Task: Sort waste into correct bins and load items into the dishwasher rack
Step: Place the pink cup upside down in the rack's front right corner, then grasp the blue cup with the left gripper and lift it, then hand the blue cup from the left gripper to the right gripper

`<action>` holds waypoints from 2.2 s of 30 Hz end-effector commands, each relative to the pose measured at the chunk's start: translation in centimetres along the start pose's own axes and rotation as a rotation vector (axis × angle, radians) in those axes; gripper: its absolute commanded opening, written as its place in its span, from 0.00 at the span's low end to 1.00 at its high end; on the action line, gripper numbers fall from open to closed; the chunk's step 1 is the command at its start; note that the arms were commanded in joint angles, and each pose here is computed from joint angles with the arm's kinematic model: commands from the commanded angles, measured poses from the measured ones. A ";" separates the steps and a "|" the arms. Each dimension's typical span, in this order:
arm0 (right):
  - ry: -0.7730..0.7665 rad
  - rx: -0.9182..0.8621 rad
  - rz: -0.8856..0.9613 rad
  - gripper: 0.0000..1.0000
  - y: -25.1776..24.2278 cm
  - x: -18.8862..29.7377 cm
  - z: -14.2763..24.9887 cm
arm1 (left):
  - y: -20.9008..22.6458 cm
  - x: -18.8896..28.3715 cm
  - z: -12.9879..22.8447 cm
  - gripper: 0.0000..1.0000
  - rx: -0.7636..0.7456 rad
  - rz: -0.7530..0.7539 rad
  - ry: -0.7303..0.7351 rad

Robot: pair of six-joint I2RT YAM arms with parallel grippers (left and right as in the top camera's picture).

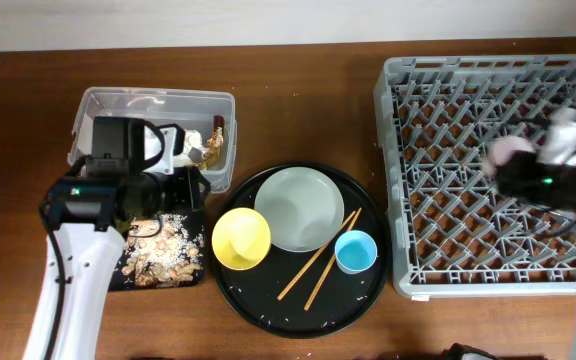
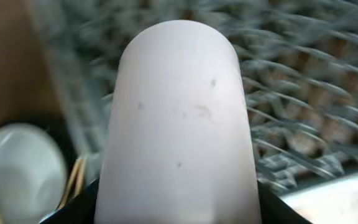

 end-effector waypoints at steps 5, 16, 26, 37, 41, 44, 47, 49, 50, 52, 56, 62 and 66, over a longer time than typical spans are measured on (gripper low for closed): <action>0.076 -0.458 0.207 0.18 -12.0 -2.7 0.6 | 0.3 0.7 -0.3 0.48 -0.020 -0.022 -0.029; 0.259 -0.590 0.084 0.93 -13.9 -9.3 1.9 | 0.3 0.7 -0.2 0.48 -0.018 -0.023 -0.024; 0.090 -0.183 -0.161 0.98 -1.7 -2.0 -0.4 | -3.3 -0.4 -0.1 0.64 -0.135 0.045 -0.035; 0.144 0.050 -0.179 0.98 4.5 -1.7 0.9 | -17.3 -14.6 10.4 0.65 -0.550 0.211 0.275; 0.144 0.052 -0.165 0.98 4.3 -1.7 0.9 | -17.3 -18.4 13.4 0.55 -0.582 0.175 0.370; 0.143 0.052 -0.165 0.99 4.3 -1.7 0.9 | -16.7 -19.5 13.9 0.34 -0.574 0.153 0.400; 0.144 0.051 -0.164 0.98 4.3 -1.7 0.9 | -16.7 -19.6 13.9 0.01 -0.573 0.152 0.401; 0.144 0.051 -0.164 0.98 4.3 -1.8 0.9 | -16.8 -19.3 13.5 0.01 -0.565 0.156 0.398; 0.144 0.051 -0.164 0.98 4.3 -1.8 0.9 | -16.8 -19.0 13.1 0.01 -0.556 0.153 0.397; 0.142 0.071 -0.166 0.99 4.3 -1.8 0.9 | -17.2 -16.6 11.1 0.00 -0.501 0.209 0.401; 0.141 0.097 -0.203 0.98 4.8 -1.7 1.0 | -17.1 -11.0 4.6 0.00 -0.333 0.485 0.336; 0.044 0.459 -0.884 0.98 13.2 1.4 2.1 | -14.5 -4.0 -1.7 0.00 -0.104 1.026 0.357; 0.055 0.592 -1.101 0.98 18.1 2.4 3.8 | -14.9 -3.5 -1.5 0.00 -0.109 1.070 0.374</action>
Point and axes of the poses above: each gripper's point midway between its finger pads, its own x axis back along the fingers, its own y axis along the line the jaws close on, z = x × y, the point moved 4 cm from there along x, back along the fingers, and after that the axes turned 7 degrees about x, right-handed, at the moved point
